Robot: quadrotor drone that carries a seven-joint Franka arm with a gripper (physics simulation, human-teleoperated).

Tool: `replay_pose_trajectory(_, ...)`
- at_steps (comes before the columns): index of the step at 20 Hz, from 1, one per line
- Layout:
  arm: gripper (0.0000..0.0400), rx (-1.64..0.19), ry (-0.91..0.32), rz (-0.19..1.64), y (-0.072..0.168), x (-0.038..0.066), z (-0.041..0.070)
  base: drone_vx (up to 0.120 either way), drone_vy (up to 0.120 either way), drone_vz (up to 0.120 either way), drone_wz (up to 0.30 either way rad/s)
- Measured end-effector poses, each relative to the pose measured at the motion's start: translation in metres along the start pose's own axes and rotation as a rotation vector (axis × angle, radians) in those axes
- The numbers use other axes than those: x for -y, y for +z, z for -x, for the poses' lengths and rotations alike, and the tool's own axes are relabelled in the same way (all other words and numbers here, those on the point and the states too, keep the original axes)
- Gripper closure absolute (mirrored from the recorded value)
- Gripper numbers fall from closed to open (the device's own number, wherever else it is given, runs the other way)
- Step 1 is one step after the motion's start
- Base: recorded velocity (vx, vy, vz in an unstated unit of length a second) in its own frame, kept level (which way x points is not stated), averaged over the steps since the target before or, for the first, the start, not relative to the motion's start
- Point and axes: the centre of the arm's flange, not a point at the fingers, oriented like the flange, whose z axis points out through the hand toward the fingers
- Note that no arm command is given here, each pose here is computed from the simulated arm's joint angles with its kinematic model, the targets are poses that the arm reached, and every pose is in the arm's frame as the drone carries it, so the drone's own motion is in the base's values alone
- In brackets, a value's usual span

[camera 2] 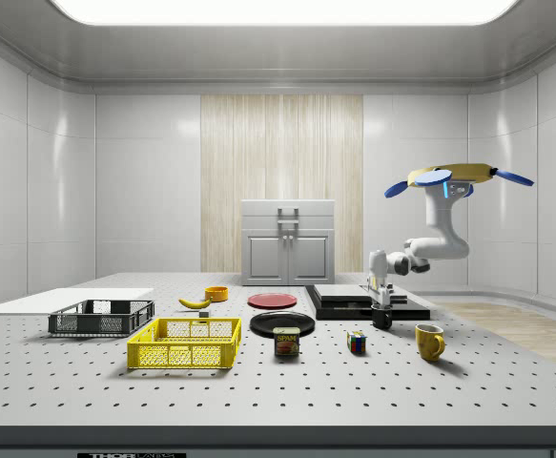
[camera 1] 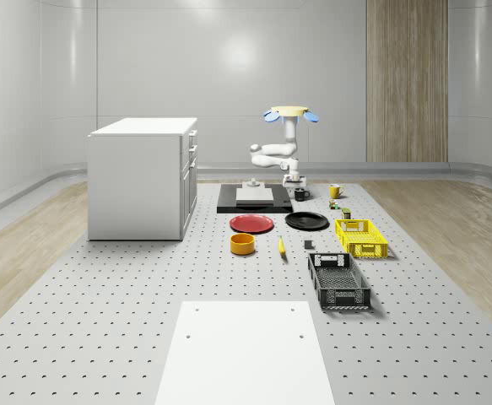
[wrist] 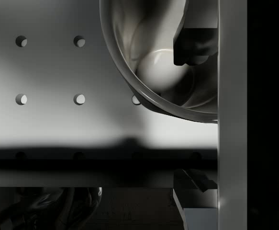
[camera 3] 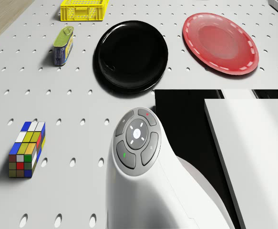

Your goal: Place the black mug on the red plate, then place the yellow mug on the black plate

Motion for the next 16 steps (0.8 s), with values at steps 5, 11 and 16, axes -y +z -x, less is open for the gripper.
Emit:
replay_pose_trajectory(5, 0.0247, 0.000, 0.000, 0.000, 0.000, -0.001, -0.001, 0.000, 0.000, 0.000, 0.000)
replay_pose_trajectory(11, 0.0280, 0.000, 0.000, 0.000, 0.000, -0.001, -0.001, 0.000, 0.000, 0.000, 0.000)
replay_pose_trajectory(16, 0.0288, 0.001, 0.001, 0.000, -0.015, -0.001, -0.001, 0.000, 0.000, 0.048, 0.000)
